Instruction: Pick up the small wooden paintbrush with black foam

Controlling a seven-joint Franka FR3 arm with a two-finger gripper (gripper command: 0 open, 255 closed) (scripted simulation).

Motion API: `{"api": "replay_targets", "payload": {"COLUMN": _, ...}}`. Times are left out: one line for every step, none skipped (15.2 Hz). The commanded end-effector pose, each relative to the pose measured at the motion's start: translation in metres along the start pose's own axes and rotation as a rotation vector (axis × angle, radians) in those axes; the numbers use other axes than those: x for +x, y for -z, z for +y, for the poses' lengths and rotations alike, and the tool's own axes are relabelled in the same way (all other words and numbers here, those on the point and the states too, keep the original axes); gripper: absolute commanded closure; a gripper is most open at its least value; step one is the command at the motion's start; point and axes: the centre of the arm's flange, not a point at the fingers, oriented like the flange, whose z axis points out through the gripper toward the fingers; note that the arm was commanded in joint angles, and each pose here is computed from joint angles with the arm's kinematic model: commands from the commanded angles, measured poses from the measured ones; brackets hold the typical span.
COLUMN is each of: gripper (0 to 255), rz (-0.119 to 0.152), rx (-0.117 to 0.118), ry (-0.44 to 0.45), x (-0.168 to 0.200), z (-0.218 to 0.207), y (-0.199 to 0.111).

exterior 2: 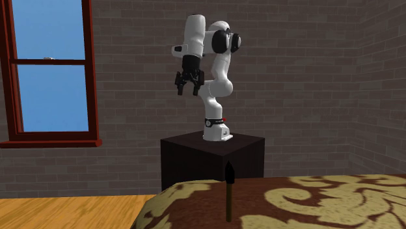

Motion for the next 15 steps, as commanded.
{"api": "replay_targets", "payload": {"gripper": 0, "rz": 0.007, "rx": 0.005, "ry": 0.001, "x": 0.002, "z": -0.022, "y": -0.013}}
{"api": "replay_targets", "payload": {"gripper": 0, "rz": 0.009, "rx": 0.006, "ry": 0.001, "x": 0.003, "z": -0.032, "y": -0.021}}
{"api": "replay_targets", "payload": {"gripper": 0, "rz": 0.012, "rx": 0.008, "ry": 0.002, "x": 0.004, "z": -0.042, "y": -0.029}}
{"api": "replay_targets", "payload": {"gripper": 0, "rz": 0.015, "rx": 0.009, "ry": 0.003, "x": 0.006, "z": -0.052, "y": -0.037}}
{"api": "replay_targets", "payload": {"gripper": 0, "rz": 0.017, "rx": 0.011, "ry": 0.004, "x": 0.007, "z": -0.062, "y": -0.045}}
{"api": "replay_targets", "payload": {"gripper": 0, "rz": 0.020, "rx": 0.012, "ry": 0.005, "x": 0.009, "z": -0.072, "y": -0.053}}
{"api": "replay_targets", "payload": {"gripper": 0, "rz": 0.022, "rx": 0.014, "ry": 0.005, "x": 0.010, "z": -0.082, "y": -0.061}}
{"api": "replay_targets", "payload": {"gripper": 0, "rz": 0.025, "rx": 0.015, "ry": 0.006, "x": 0.011, "z": -0.092, "y": -0.069}}
{"api": "replay_targets", "payload": {"gripper": 0, "rz": 0.028, "rx": 0.017, "ry": 0.007, "x": 0.013, "z": -0.102, "y": -0.077}}
{"api": "replay_targets", "payload": {"gripper": 0, "rz": 0.030, "rx": 0.019, "ry": 0.008, "x": 0.014, "z": -0.113, "y": -0.085}}
{"api": "replay_targets", "payload": {"gripper": 0, "rz": 0.033, "rx": 0.020, "ry": 0.009, "x": 0.016, "z": -0.123, "y": -0.093}}
{"api": "replay_targets", "payload": {"gripper": 0, "rz": 0.035, "rx": 0.022, "ry": 0.009, "x": 0.017, "z": -0.133, "y": -0.101}}
{"api": "replay_targets", "payload": {"gripper": 0, "rz": 0.038, "rx": 0.023, "ry": 0.010, "x": 0.019, "z": -0.143, "y": -0.109}}
{"api": "replay_targets", "payload": {"gripper": 0, "rz": 0.040, "rx": 0.025, "ry": 0.011, "x": 0.020, "z": -0.153, "y": -0.117}}
{"api": "replay_targets", "payload": {"gripper": 0, "rz": 0.043, "rx": 0.026, "ry": 0.012, "x": 0.022, "z": -0.164, "y": -0.125}}
